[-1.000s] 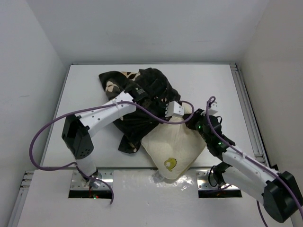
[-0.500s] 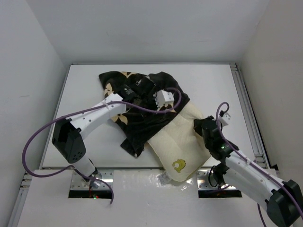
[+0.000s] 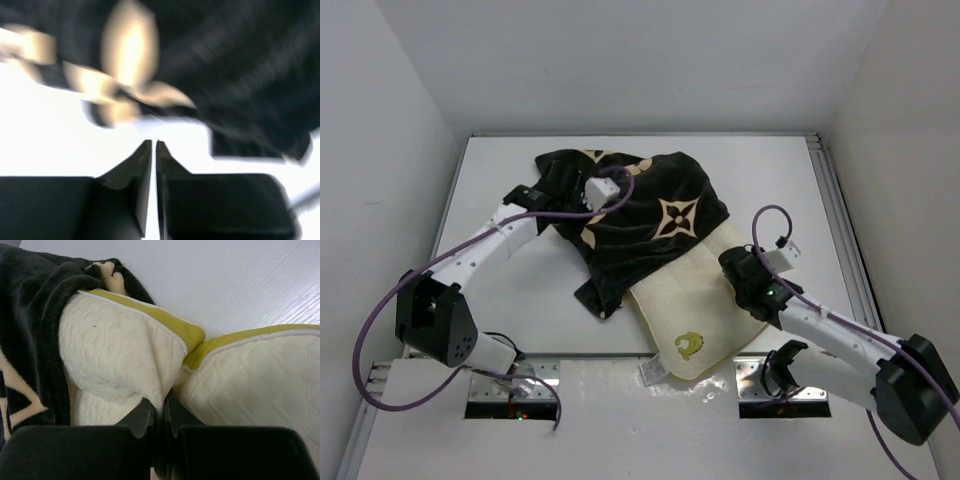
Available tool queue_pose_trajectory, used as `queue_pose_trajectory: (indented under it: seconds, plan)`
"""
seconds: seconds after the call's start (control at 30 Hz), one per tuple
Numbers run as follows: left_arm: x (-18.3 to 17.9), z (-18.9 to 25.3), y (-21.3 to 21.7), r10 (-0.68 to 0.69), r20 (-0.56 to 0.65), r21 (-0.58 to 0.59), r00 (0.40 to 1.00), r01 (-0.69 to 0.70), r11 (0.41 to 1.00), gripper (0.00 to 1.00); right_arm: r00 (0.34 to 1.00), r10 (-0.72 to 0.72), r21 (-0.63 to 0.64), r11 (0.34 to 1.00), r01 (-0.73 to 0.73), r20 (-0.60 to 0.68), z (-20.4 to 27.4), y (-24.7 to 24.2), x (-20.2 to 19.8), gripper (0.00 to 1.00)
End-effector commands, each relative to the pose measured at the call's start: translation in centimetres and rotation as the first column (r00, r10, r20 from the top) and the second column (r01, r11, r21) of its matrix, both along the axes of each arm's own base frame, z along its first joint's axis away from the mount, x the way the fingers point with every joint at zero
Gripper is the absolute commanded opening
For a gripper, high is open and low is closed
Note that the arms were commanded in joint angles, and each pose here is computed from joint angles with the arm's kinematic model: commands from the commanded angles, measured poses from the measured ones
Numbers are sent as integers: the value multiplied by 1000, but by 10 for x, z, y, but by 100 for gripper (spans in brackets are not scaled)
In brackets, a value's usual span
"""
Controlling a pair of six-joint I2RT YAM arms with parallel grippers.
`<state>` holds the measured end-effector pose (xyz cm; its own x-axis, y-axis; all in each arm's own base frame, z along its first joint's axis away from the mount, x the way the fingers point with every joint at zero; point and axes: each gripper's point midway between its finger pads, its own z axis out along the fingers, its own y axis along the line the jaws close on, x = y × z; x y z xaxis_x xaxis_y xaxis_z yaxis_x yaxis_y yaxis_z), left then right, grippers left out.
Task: Put the pillow into the pillowcase
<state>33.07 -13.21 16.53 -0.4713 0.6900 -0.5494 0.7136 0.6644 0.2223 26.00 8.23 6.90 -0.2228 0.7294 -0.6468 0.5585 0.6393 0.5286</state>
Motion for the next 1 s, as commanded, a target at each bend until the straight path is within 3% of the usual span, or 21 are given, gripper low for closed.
queue_pose_trajectory:
  seconds: [0.0, 0.03, 0.07, 0.1, 0.17, 0.23, 0.27, 0.33, 0.37, 0.53, 0.63, 0.7, 0.73, 0.77, 0.8, 0.83, 0.87, 0.9, 0.93, 0.97]
  plan:
    - [-52, -41, 4, -196, -195, 18, 961, 203, 979, 9, 989, -82, 116, 991, 68, 126, 39, 15, 25, 0]
    - [-69, -49, 3, -241, -253, 11, 937, 252, 968, 16, 986, -98, 149, 986, 78, 133, 39, 18, 26, 0]
    - [-87, -62, 0, -313, -296, 6, 903, 329, 944, 30, 984, -104, 179, 981, 77, 146, 41, 22, 28, 0]
    - [-97, -69, -1, -354, -312, 10, 882, 375, 927, 35, 982, -108, 197, 977, 76, 154, 41, 25, 30, 0]
    - [-113, -82, -2, -418, -298, 22, 859, 443, 896, 52, 981, -115, 246, 966, 75, 155, 42, 34, 34, 0]
    - [-109, -78, -8, -474, -198, 29, 858, 488, 872, 62, 983, -120, 263, 961, 80, 138, 42, 41, 36, 0]
    - [-117, -87, -8, -492, -200, 19, 847, 505, 863, 72, 986, -121, 251, 964, 89, 115, 40, 44, 37, 0]
    - [-115, -88, -14, -509, -158, 3, 846, 516, 856, 82, 987, -119, 258, 962, 89, 107, 41, 51, 37, 0]
    - [-117, -93, -13, -502, -171, 2, 848, 510, 860, 98, 987, -121, 257, 962, 90, 108, 42, 53, 37, 0]
    - [-107, -109, -29, -433, -161, -58, 887, 429, 901, 100, 989, -106, 317, 946, 66, 108, 39, 70, 30, 0]
    - [-88, -119, -29, -310, -134, -16, 941, 311, 950, 100, 993, -35, 301, 954, 1, 110, 42, 87, 27, 0]
    - [-77, -135, -12, -224, -157, 72, 962, 237, 969, 98, 988, 70, 298, 948, -108, 137, 54, 109, 31, 0]
    - [-76, -148, 0, -184, -192, 127, 964, 211, 969, 91, 967, 209, 183, 955, -234, 147, 59, 119, 33, 1]
    - [-78, -154, 7, -185, -214, 162, 959, 222, 962, 82, 933, 299, 154, 931, -332, 202, 76, 135, 39, 9]
    - [-80, -161, 13, -178, -240, 185, 954, 225, 957, 49, 865, 474, 38, 873, -486, 165, 75, 149, 33, 22]
    - [-79, -163, 20, -167, -246, 210, 955, 221, 953, 36, 824, 545, -13, 835, -550, 155, 89, 157, 33, 40]
    - [-78, -163, 24, -163, -249, 215, 955, 219, 952, 23, 783, 609, -76, 793, -605, 127, 93, 159, 30, 78]
    - [-77, -161, 28, -154, -248, 216, 956, 210, 954, 11, 711, 696, -206, 713, -670, 95, 101, 156, 31, 89]
    - [-72, -158, 34, -129, -237, 212, 963, 182, 960, 0, 672, 739, -254, 660, -707, 47, 108, 150, 22, 99]
    - [-69, -155, 38, -119, -228, 213, 966, 168, 962, 0, 644, 765, -314, 616, -722, 19, 113, 143, 21, 99]
